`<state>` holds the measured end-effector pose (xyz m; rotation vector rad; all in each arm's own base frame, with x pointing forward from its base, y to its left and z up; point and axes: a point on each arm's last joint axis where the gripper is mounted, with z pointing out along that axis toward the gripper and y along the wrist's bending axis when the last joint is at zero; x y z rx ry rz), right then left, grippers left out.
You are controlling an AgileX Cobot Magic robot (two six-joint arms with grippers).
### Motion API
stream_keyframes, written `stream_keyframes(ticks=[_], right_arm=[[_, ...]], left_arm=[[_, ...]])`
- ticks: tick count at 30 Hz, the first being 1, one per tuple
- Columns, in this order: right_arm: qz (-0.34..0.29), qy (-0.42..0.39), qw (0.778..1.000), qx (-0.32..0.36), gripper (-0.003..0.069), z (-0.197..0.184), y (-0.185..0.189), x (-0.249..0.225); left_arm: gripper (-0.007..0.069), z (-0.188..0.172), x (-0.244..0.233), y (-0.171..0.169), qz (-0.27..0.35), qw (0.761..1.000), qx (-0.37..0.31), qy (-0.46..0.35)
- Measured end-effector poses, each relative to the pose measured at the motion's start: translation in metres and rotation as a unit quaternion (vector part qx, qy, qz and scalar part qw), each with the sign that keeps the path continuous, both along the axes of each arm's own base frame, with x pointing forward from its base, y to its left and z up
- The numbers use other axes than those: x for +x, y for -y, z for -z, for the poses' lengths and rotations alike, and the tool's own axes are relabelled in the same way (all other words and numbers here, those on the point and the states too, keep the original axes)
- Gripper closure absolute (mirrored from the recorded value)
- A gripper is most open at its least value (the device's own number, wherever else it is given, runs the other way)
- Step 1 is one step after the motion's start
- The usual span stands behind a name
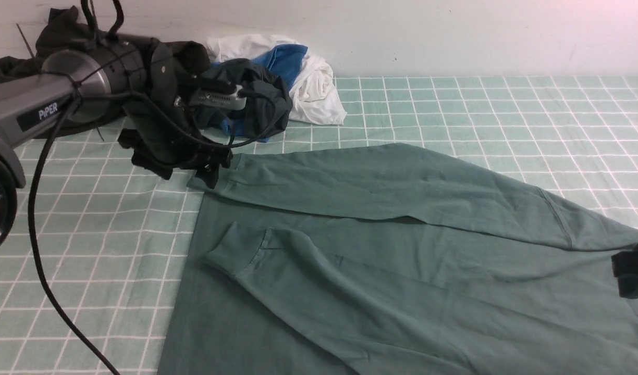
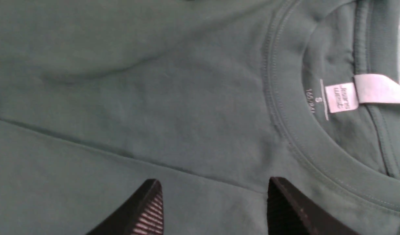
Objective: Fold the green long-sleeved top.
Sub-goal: Use the left arm to clamp the cuff farthest from it
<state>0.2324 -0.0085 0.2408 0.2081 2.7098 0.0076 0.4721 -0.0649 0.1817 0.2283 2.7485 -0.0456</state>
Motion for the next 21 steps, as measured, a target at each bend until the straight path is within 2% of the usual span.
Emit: stream_keyframes(ticks=[5, 8, 10, 12, 13, 14, 15, 16, 17, 19, 21], right_arm=[[-0.022, 0.001, 1.000, 0.011, 0.0252, 0.000, -0.003, 0.000], [-0.024, 0.001, 1.000, 0.010, 0.0252, 0.000, -0.004, 0.000], [-0.025, 0.001, 1.000, 0.010, 0.0252, 0.000, -0.004, 0.000], [-0.025, 0.002, 1.000, 0.010, 0.0252, 0.000, -0.004, 0.000], [-0.025, 0.002, 1.000, 0.010, 0.0252, 0.000, -0.004, 0.000], [-0.026, 0.002, 1.000, 0.010, 0.0252, 0.000, -0.004, 0.000], [-0.026, 0.003, 1.000, 0.009, 0.0252, 0.000, -0.004, 0.001], [-0.026, 0.003, 1.000, 0.009, 0.0252, 0.000, -0.004, 0.001], [-0.027, 0.004, 1.000, 0.009, 0.0252, -0.001, -0.004, 0.001], [-0.027, 0.005, 1.000, 0.009, 0.0252, -0.001, -0.003, 0.001], [-0.027, 0.005, 1.000, 0.009, 0.0252, -0.001, -0.003, 0.001]], left_arm=[[0.0060, 0.023, 0.016, -0.010, -0.021, 1.000, -0.017, 0.005], [0.0113, 0.024, 0.021, -0.008, -0.023, 0.999, -0.024, 0.009], [0.0177, 0.024, 0.022, -0.007, -0.025, 0.999, -0.029, 0.009], [0.0282, 0.024, 0.021, -0.004, -0.024, 0.999, -0.033, 0.008], [0.0282, 0.024, 0.021, -0.004, -0.025, 0.999, -0.034, 0.008], [0.0380, 0.024, 0.021, -0.002, -0.022, 0.999, -0.034, 0.008], [0.0436, 0.023, 0.021, -0.001, -0.021, 0.999, -0.035, 0.008], [0.0447, 0.023, 0.021, -0.001, -0.021, 0.999, -0.035, 0.008], [0.0533, 0.022, 0.020, -0.001, -0.019, 0.999, -0.034, 0.009], [0.0588, 0.019, 0.020, -0.001, -0.015, 0.999, -0.032, 0.011], [0.0602, 0.013, 0.018, -0.001, -0.003, 1.000, -0.028, 0.012]])
